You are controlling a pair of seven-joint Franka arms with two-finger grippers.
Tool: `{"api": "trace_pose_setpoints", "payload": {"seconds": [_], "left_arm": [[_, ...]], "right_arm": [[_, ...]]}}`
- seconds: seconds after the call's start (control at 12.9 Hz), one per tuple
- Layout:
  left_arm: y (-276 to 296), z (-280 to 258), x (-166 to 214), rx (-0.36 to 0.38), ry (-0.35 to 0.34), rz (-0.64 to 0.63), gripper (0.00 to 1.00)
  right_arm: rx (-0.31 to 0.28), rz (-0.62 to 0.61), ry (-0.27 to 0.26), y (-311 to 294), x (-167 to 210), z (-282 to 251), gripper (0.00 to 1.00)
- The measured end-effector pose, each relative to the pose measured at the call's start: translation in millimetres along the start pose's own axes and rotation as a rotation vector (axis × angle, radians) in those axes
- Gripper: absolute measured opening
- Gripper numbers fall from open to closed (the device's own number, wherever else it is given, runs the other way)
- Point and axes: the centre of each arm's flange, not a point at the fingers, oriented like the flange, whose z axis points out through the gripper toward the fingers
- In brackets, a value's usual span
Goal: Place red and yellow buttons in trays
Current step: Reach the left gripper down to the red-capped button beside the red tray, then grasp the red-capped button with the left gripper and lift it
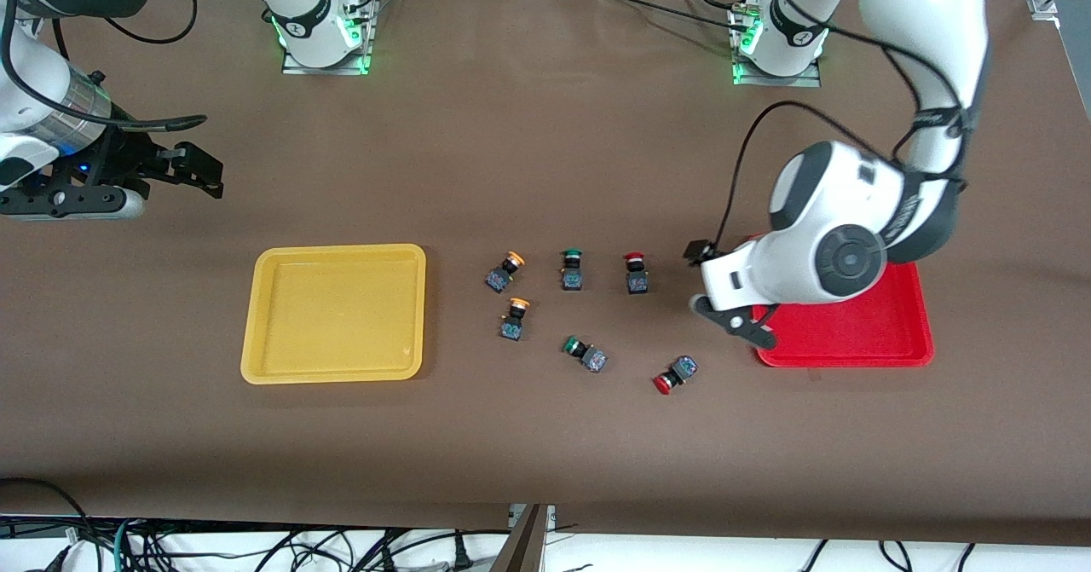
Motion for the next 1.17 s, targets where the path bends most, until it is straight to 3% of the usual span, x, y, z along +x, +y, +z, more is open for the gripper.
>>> {"api": "trace_pose_setpoints", "payload": {"seconds": [0.16,0.39,0.54,0.78,1.17], "left_arm": [[2,38,23,0.032,0.065,0.167,1.0],[-13,90,48,0.222,0.12,0.425,1.0],[-21,105,50,0.26,0.105,0.476,1.0],[-28,116,58,0.301,0.168,0.533,1.0],[-58,148,57,0.304,0.191,0.542,1.0]], "right_arm": [[0.0,0.0,0.001,0,0,0,1.0],[0.0,0.0,0.002,0,0,-1,1.0],[0.0,0.0,0.002,0,0,-1,1.0],[0.0,0.0,0.002,0,0,-1,1.0],[0.0,-0.001,0.002,0,0,-1,1.0]]}}
